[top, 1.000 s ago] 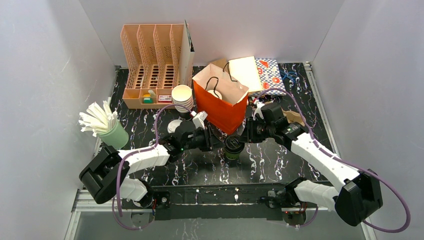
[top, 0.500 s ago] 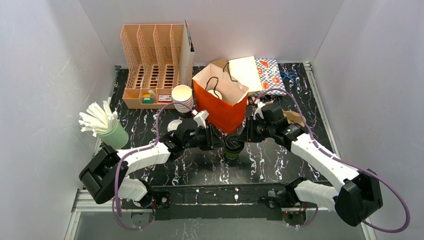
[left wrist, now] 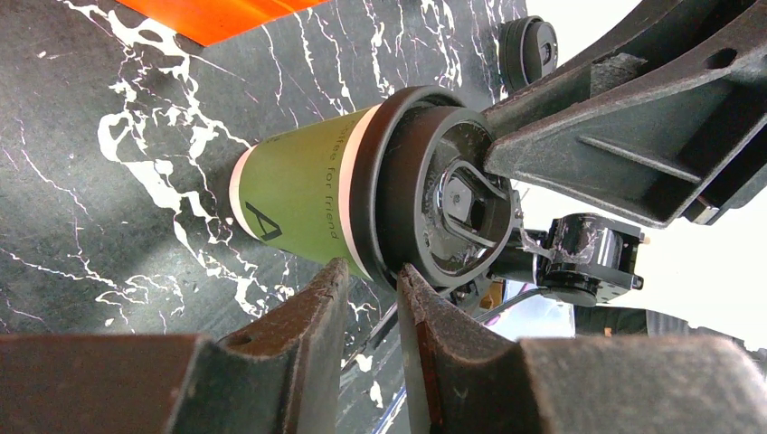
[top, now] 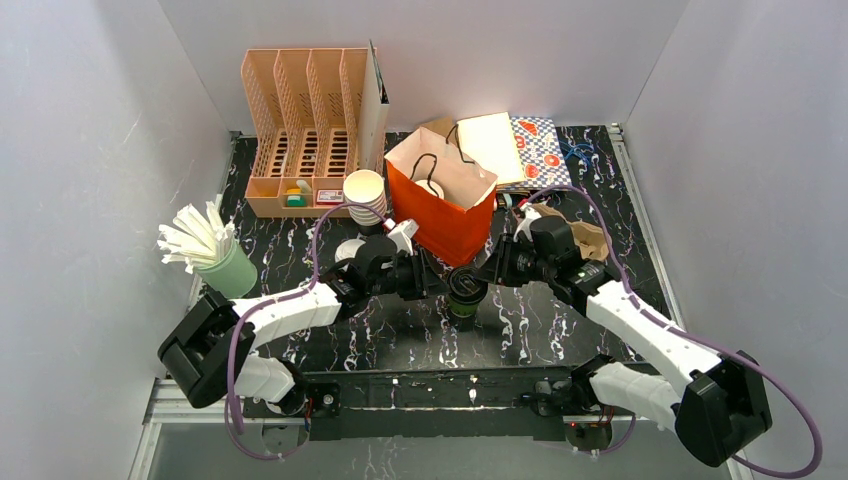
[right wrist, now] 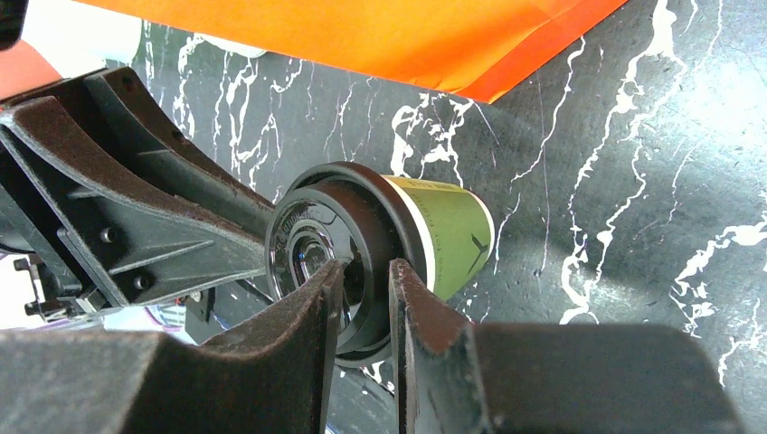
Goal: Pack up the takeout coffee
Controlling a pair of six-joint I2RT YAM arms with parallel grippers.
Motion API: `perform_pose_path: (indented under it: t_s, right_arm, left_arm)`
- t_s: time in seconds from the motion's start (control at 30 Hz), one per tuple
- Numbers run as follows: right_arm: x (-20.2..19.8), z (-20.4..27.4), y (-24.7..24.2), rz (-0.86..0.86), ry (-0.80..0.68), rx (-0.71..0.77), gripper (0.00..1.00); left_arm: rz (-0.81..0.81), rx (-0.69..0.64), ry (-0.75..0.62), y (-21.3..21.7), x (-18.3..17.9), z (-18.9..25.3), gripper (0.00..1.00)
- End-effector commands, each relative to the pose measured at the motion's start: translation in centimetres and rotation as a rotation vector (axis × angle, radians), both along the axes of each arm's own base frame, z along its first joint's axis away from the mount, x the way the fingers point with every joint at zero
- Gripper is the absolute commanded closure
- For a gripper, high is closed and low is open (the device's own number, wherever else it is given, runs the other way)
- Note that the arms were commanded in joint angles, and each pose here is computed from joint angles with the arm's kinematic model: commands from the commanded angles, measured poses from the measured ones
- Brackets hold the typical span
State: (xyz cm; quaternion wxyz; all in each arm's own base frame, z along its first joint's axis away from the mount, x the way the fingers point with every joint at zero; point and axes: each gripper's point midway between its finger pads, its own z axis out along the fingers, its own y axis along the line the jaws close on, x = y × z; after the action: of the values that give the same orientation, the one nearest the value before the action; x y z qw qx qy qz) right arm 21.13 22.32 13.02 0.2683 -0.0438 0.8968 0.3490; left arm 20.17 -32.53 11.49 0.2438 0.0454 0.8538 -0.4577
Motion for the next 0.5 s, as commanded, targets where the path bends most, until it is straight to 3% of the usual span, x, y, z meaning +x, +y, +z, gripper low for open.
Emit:
perform_pose_path:
  t_s: [0.0,0.47]
  right_arm:
    - [-5.9,-8.1,-3.3,-0.006,0.298,-0.184,0.65]
    - [-1.1,0.4,-1.7,0.017,0.102,-0.178,0.63]
  left_arm:
    - [0.033,0.125,0.022,1.2,0.1,-3.0,0.76]
    - [0.052,0.136,-0.04,1.2,1.2,0.4,0.74]
